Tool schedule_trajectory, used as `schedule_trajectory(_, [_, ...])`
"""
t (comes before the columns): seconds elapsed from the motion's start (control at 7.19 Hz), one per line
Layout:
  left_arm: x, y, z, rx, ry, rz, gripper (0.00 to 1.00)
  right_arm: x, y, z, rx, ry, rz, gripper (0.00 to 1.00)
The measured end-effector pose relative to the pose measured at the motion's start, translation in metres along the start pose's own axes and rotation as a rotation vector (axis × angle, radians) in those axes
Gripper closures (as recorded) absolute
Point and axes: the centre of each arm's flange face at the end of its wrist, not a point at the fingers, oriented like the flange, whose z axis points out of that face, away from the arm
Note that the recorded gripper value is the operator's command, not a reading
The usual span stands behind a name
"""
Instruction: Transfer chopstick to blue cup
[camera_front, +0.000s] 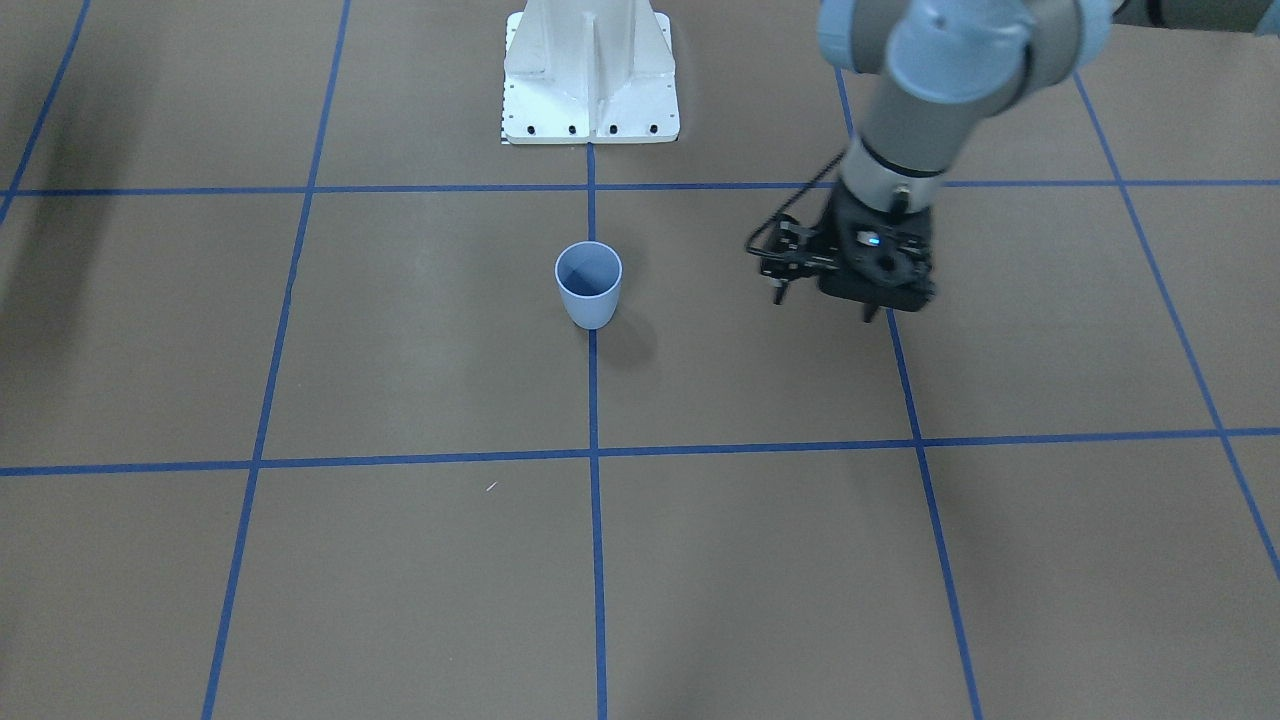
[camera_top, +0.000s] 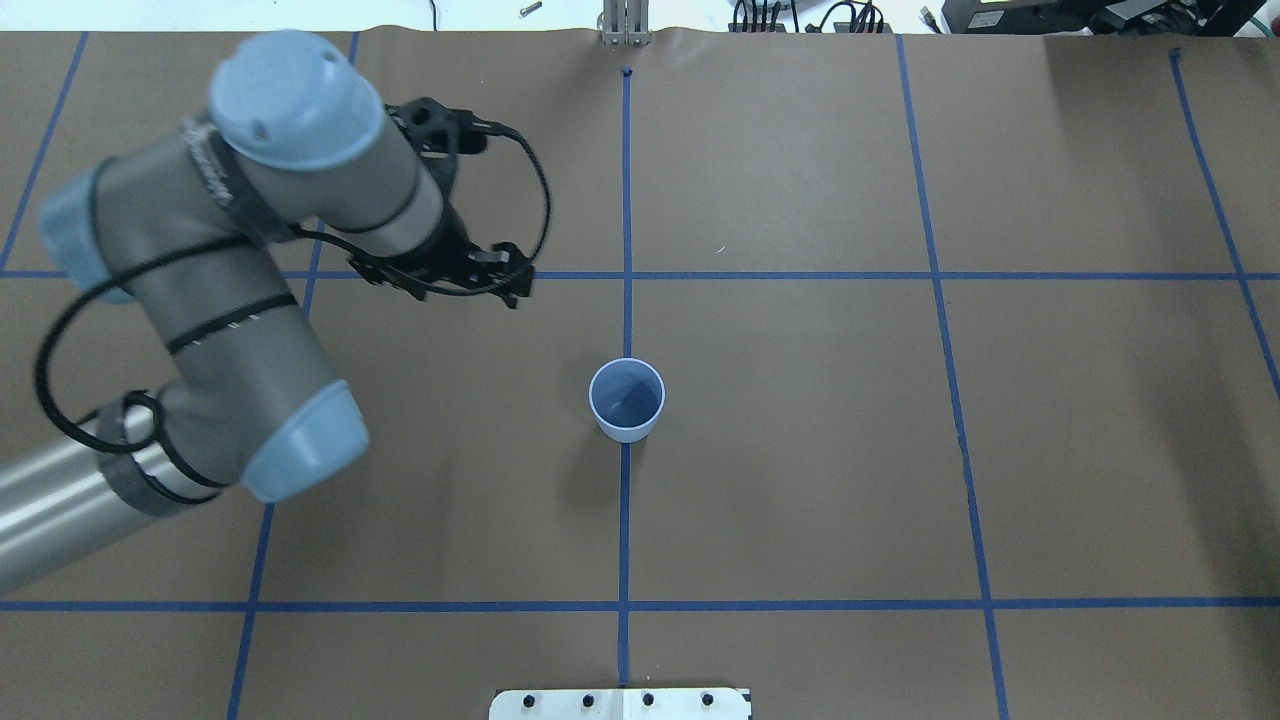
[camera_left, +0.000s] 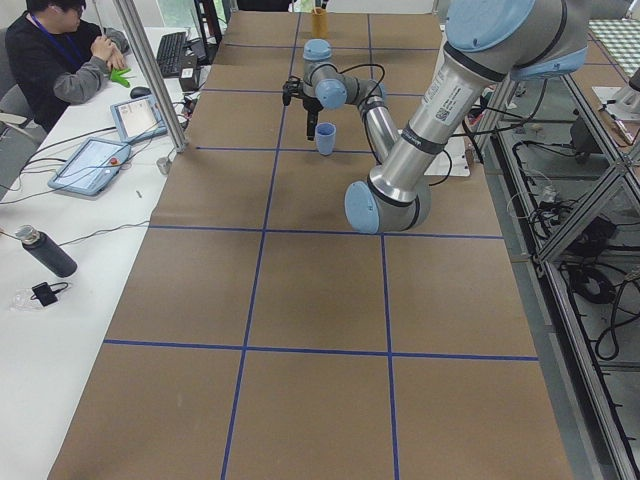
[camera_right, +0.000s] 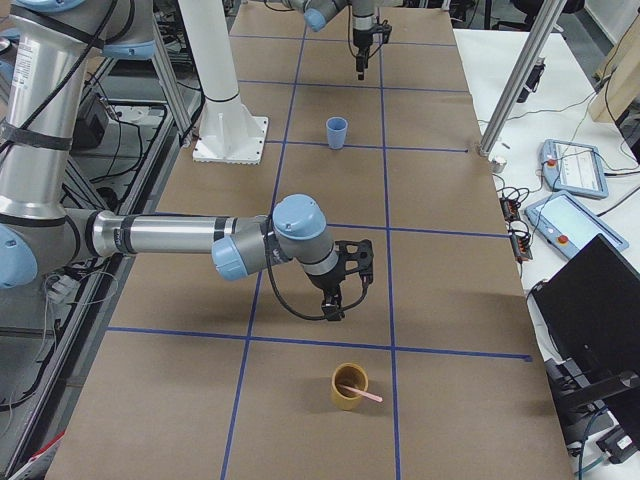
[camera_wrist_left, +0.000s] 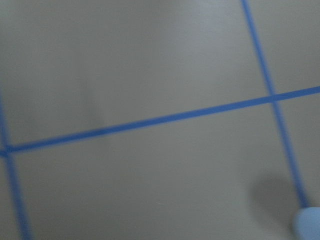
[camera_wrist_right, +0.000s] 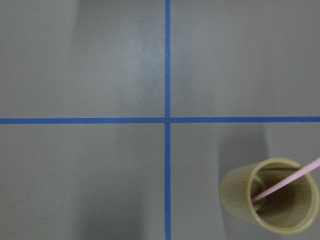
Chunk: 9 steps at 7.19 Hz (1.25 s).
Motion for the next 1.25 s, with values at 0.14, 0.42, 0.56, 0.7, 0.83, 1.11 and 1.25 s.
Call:
schedule_trajectory(0.14, [-0.101,-0.001,-0.011,-0.006,-0.072,0.077,0.02,0.027,0.004,0.003,0.003,0.021,0.045,0.0])
schedule_trajectory(0.42, [-0.278,0.018,-0.029,-0.06,-0.176,0.193,0.02,0.07,0.011,0.008,0.024,0.107,0.158,0.02])
schedule_trajectory(0.56, [-0.341,0.038,-0.036,-0.08,-0.2,0.224,0.02,0.088,0.009,0.014,0.065,0.165,0.233,0.02])
schedule_trajectory(0.7, [-0.375,0.058,-0.038,-0.08,-0.212,0.235,0.02,0.105,0.005,0.027,0.125,0.193,0.306,0.03])
schedule_trajectory(0.83, [-0.391,0.072,-0.037,-0.072,-0.218,0.241,0.02,0.119,-0.005,0.043,0.176,0.202,0.363,0.03])
schedule_trajectory(1.11, [-0.4,0.084,-0.035,-0.068,-0.221,0.243,0.02,0.12,-0.025,0.064,0.208,0.207,0.412,0.05])
schedule_trajectory(1.25, [-0.401,0.086,-0.034,-0.068,-0.221,0.243,0.02,0.111,-0.029,0.073,0.207,0.199,0.425,0.12])
